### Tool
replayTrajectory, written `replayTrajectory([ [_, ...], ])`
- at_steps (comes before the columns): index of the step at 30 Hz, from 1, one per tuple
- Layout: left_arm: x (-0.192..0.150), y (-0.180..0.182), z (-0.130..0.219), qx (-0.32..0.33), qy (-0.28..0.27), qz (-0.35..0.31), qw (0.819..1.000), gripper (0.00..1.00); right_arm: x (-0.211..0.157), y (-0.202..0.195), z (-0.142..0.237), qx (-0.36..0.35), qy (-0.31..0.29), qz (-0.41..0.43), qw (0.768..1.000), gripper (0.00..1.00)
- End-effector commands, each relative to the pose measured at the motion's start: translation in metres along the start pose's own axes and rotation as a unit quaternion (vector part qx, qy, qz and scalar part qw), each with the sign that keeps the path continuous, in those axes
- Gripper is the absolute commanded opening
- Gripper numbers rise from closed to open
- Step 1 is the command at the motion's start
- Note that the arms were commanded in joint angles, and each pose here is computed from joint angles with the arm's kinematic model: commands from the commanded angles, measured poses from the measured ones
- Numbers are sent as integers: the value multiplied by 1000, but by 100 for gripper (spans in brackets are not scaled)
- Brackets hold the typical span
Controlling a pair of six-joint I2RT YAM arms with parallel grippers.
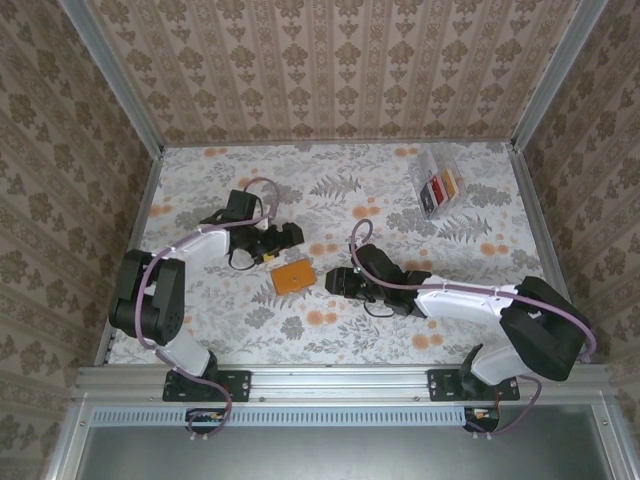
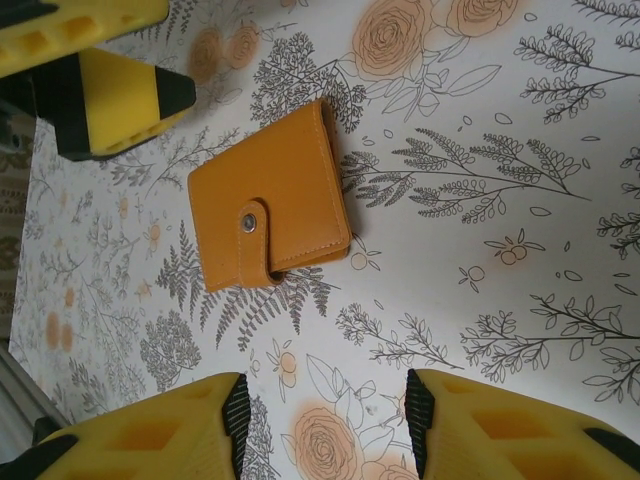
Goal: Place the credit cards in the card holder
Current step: Rotate the storage box at the center of the table.
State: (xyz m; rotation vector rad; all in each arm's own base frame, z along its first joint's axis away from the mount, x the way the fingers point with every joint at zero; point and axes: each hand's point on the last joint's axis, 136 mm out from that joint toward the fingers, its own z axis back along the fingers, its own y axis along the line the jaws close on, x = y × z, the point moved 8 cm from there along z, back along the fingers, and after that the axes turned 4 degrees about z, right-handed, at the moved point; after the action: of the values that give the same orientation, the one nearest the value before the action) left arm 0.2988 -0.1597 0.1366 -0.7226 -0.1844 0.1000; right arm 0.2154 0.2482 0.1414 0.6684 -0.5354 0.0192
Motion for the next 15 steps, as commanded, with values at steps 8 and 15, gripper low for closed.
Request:
replayTrajectory([
  [8,-42,14,-11,38,78,-8,996,92,6,6,-7,5,-17,-15,1000,48],
  [15,-56,10,-14,49,93,-14,994,87,3,5,-9,7,-8,-14,1000,48],
])
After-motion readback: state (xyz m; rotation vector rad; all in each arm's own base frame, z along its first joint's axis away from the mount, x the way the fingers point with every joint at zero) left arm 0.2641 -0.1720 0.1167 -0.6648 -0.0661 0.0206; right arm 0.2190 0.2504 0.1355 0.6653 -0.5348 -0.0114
